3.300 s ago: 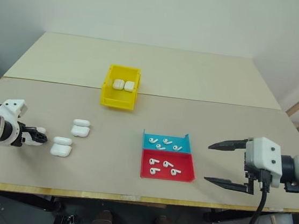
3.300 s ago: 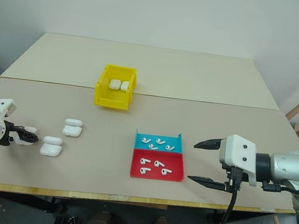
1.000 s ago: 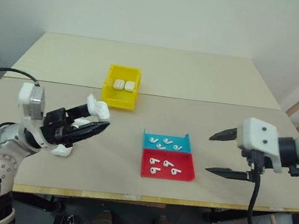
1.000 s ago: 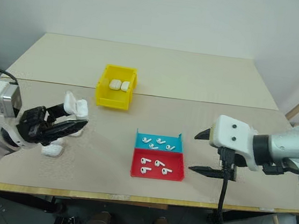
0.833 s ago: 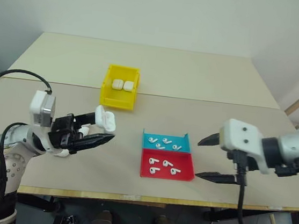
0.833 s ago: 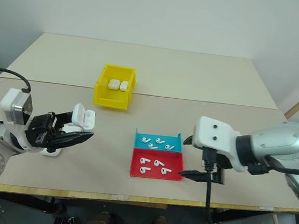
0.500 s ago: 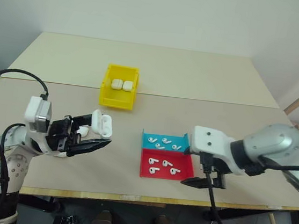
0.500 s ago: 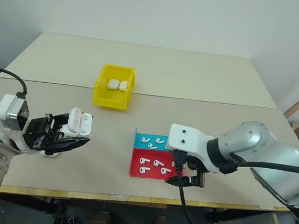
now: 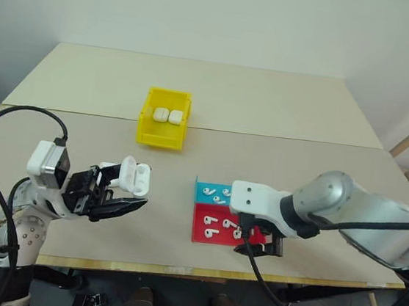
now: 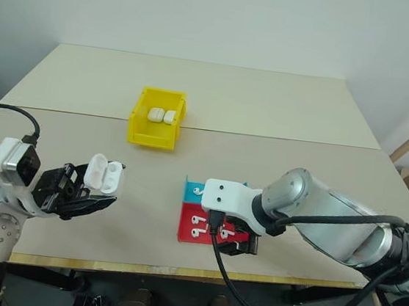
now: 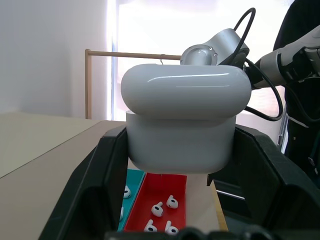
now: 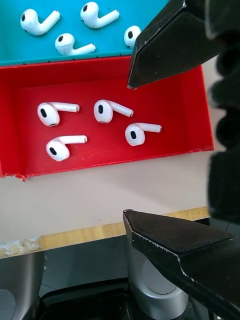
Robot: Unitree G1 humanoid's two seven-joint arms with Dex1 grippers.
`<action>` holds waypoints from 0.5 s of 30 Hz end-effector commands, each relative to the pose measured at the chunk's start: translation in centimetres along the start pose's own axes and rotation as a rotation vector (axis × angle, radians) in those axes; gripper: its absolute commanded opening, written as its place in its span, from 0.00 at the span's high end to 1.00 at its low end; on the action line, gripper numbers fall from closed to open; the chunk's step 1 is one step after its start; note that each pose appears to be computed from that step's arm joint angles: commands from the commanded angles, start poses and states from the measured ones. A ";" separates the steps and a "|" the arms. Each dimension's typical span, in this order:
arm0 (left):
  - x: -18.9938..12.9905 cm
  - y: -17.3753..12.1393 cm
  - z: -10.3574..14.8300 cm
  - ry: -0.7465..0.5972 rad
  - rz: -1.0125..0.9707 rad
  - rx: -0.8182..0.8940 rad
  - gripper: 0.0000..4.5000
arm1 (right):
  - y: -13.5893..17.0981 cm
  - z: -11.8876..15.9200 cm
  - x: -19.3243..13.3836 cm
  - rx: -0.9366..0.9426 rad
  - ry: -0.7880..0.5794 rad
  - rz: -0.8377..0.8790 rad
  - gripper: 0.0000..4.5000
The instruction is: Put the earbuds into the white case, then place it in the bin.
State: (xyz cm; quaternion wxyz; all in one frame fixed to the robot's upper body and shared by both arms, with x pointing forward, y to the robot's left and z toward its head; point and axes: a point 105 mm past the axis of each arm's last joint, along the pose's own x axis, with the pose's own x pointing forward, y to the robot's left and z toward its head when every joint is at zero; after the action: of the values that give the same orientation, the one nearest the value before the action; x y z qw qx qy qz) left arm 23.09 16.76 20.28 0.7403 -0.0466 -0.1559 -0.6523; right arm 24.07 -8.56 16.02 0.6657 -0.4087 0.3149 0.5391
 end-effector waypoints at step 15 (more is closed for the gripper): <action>0.4 -0.5 0.5 0.000 -0.020 0.065 0.37 | -0.8 0.0 1.4 -0.100 0.056 -0.042 0.26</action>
State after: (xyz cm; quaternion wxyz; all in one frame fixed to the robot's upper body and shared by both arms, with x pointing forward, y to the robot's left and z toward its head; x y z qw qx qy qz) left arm 23.00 16.74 20.08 0.7395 -0.0401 -0.1561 -0.6536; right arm 24.91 -8.28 14.24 0.6453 -0.4500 0.3179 0.5292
